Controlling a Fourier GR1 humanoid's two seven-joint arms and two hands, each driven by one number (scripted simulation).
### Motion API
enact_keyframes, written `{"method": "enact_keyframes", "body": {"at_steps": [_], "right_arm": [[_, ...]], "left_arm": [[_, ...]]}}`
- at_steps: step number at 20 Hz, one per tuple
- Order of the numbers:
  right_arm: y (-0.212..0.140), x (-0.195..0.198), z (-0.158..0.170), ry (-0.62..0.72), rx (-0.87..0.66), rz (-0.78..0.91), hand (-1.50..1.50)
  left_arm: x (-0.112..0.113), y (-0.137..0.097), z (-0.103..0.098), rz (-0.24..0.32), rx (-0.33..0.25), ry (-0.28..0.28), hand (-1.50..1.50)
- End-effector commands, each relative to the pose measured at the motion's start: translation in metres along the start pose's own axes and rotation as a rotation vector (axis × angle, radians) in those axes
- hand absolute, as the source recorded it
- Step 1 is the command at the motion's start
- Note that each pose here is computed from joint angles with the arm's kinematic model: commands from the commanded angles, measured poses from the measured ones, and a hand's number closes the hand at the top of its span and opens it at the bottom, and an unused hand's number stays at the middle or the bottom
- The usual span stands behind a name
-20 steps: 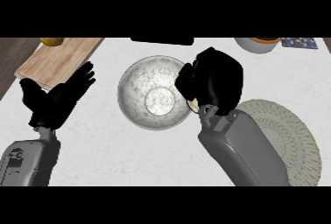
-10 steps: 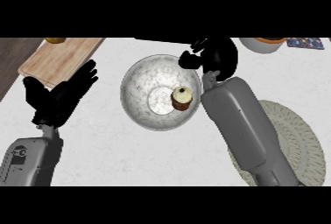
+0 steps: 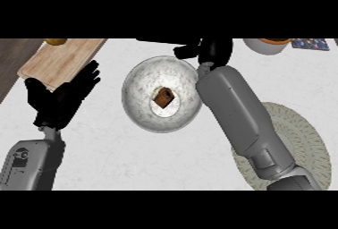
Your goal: Pick the cupcake from the placemat and place it in the bowl
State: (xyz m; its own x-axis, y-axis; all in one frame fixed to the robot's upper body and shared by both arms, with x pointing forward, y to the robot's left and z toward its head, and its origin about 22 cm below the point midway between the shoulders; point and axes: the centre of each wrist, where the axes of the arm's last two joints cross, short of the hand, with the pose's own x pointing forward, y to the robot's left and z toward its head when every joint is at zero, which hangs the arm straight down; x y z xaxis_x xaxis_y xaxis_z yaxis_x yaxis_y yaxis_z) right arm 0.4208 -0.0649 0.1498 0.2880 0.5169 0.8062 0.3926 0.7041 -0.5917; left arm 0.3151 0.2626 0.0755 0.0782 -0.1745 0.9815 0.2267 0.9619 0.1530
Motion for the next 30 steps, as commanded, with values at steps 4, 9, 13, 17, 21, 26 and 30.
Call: {"method": "enact_keyframes", "body": {"at_steps": [4,9,13,17,21,26,30], "right_arm": [[0.019,0.004,-0.005,-0.039,-0.192,-0.064,-1.5],[0.018,0.007,-0.003,-0.037,-0.286,-0.092,-1.5],[0.004,-0.013,0.014,-0.081,-0.234,-0.111,-1.5],[-0.003,-0.002,0.061,-0.229,-0.172,-0.066,-1.5],[-0.013,-0.018,0.109,-0.287,-0.113,-0.098,-1.5],[-0.05,-0.02,0.174,-0.408,0.011,-0.236,-1.5],[-0.082,-0.039,0.224,-0.435,0.092,-0.378,-1.5]], "left_arm": [[-0.009,-0.002,0.008,0.005,0.002,0.027,0.0],[-0.025,0.024,0.026,0.009,0.084,0.056,0.0],[-0.018,0.027,0.031,0.031,0.144,0.071,0.0],[-0.025,0.045,0.035,0.032,0.137,0.079,0.0],[-0.029,0.049,0.046,0.03,0.161,0.103,0.0],[-0.035,0.043,0.054,0.039,0.141,0.1,0.0],[-0.028,0.029,0.044,0.041,0.13,0.08,0.0]]}}
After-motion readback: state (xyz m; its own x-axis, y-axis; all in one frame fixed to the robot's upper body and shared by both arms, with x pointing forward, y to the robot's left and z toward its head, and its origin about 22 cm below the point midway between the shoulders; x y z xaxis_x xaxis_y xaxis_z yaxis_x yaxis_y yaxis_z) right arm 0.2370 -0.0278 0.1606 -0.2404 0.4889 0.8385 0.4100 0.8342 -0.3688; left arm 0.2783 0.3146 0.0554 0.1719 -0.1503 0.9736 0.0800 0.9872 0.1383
